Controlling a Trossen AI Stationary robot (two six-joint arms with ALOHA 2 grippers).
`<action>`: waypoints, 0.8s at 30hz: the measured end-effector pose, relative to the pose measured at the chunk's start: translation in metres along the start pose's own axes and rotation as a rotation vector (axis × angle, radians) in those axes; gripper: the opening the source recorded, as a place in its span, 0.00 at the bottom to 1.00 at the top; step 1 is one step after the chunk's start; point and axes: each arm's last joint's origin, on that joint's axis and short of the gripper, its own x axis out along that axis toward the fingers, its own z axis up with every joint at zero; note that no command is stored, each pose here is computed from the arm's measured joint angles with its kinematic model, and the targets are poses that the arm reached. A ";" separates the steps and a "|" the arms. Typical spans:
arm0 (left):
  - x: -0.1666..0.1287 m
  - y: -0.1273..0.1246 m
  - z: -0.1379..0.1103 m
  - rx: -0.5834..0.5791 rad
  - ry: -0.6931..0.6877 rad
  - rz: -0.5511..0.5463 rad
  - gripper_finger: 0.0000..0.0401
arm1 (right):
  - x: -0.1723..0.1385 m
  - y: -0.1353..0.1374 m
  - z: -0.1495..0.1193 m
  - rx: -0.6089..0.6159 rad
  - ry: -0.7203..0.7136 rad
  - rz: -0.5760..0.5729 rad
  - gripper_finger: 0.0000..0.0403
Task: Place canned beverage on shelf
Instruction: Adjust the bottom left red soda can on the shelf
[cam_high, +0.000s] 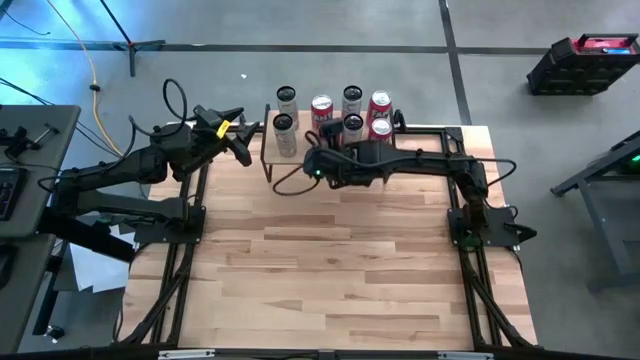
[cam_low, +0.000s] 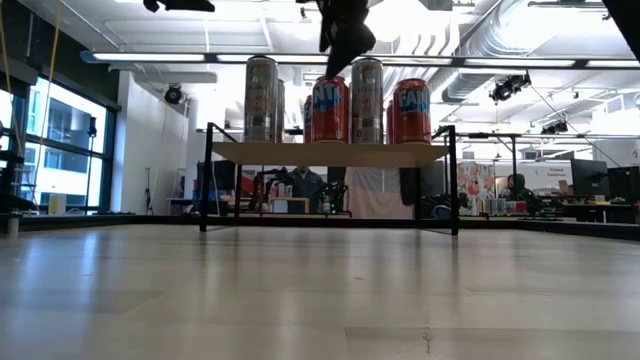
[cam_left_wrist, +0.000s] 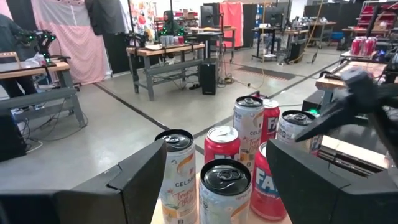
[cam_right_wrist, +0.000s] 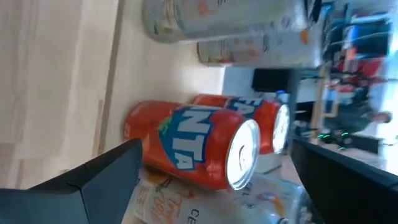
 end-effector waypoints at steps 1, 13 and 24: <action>0.000 0.000 0.000 0.000 0.000 0.000 0.66 | 0.002 -0.001 -0.002 0.011 -0.002 0.025 0.98; 0.000 0.000 0.000 0.021 0.001 0.000 0.66 | 0.020 -0.009 -0.016 0.144 0.014 0.171 0.98; 0.000 0.000 0.000 0.023 -0.003 0.000 0.66 | 0.029 -0.016 -0.021 0.172 -0.006 0.221 0.98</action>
